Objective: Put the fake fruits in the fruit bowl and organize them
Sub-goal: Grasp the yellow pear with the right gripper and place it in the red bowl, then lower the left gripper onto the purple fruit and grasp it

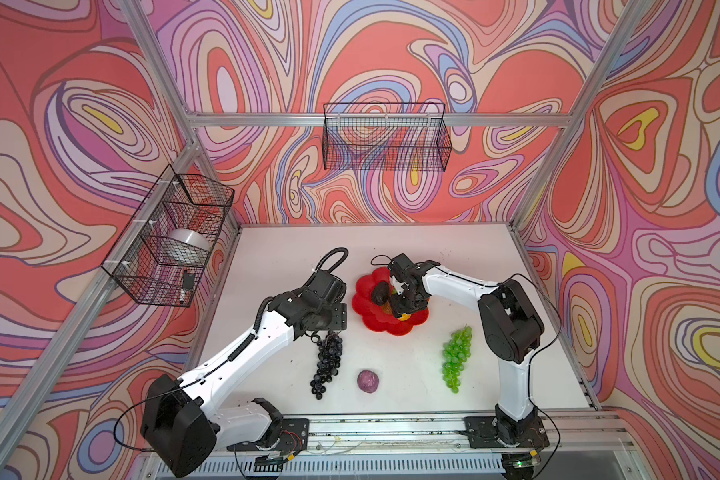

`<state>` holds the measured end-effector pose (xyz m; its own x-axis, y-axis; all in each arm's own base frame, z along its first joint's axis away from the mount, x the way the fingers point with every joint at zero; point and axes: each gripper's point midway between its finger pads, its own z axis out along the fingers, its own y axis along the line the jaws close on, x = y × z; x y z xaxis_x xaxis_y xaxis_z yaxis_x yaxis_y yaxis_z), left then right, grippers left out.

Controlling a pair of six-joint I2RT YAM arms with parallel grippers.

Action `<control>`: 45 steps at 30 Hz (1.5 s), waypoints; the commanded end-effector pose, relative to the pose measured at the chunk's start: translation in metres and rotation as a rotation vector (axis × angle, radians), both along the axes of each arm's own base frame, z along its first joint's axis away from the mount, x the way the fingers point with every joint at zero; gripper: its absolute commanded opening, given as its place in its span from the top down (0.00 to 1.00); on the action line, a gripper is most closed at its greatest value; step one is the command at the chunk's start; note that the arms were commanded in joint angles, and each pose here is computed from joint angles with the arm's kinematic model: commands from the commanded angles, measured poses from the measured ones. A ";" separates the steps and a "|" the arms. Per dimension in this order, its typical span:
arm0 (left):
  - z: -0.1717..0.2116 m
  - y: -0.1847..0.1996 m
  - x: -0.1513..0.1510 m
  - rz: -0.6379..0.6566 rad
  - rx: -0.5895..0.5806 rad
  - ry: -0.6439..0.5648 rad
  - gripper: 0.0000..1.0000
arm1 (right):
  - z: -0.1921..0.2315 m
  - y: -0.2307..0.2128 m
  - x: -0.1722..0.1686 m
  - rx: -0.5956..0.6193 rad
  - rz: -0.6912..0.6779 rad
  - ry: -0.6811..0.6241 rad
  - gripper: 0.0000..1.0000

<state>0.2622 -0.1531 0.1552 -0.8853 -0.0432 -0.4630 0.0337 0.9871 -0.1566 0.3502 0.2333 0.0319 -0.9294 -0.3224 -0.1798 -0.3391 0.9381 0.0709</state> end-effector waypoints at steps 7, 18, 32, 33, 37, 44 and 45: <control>-0.003 -0.005 -0.016 -0.065 -0.016 0.082 0.25 | 0.042 0.005 0.021 0.027 0.019 -0.115 0.25; -0.022 -0.053 -0.042 -0.219 -0.163 0.321 0.29 | 0.084 0.010 0.023 0.088 0.039 -0.187 0.22; -0.041 -0.105 -0.122 -0.422 -0.147 0.443 0.27 | 0.148 0.014 0.025 0.318 -0.058 -0.449 0.25; -0.045 -0.103 -0.125 -0.417 -0.112 0.446 0.26 | 0.150 0.012 0.025 0.318 -0.060 -0.466 0.24; -0.063 -0.094 -0.135 -0.391 -0.003 0.472 0.24 | 0.154 0.009 0.023 0.320 -0.049 -0.493 0.24; -0.086 -0.096 -0.144 -0.410 0.045 0.523 0.24 | 0.149 0.011 0.023 0.361 -0.088 -0.497 0.24; -0.089 -0.095 -0.144 -0.414 0.054 0.528 0.24 | 0.148 0.011 0.023 0.368 -0.094 -0.499 0.23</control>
<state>0.1222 -0.2590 0.0774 -0.9320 0.3623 0.0082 0.3479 0.9009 -0.2597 0.3719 0.2464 0.1741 -0.7410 -0.1267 -0.6594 -0.3534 0.9086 0.2226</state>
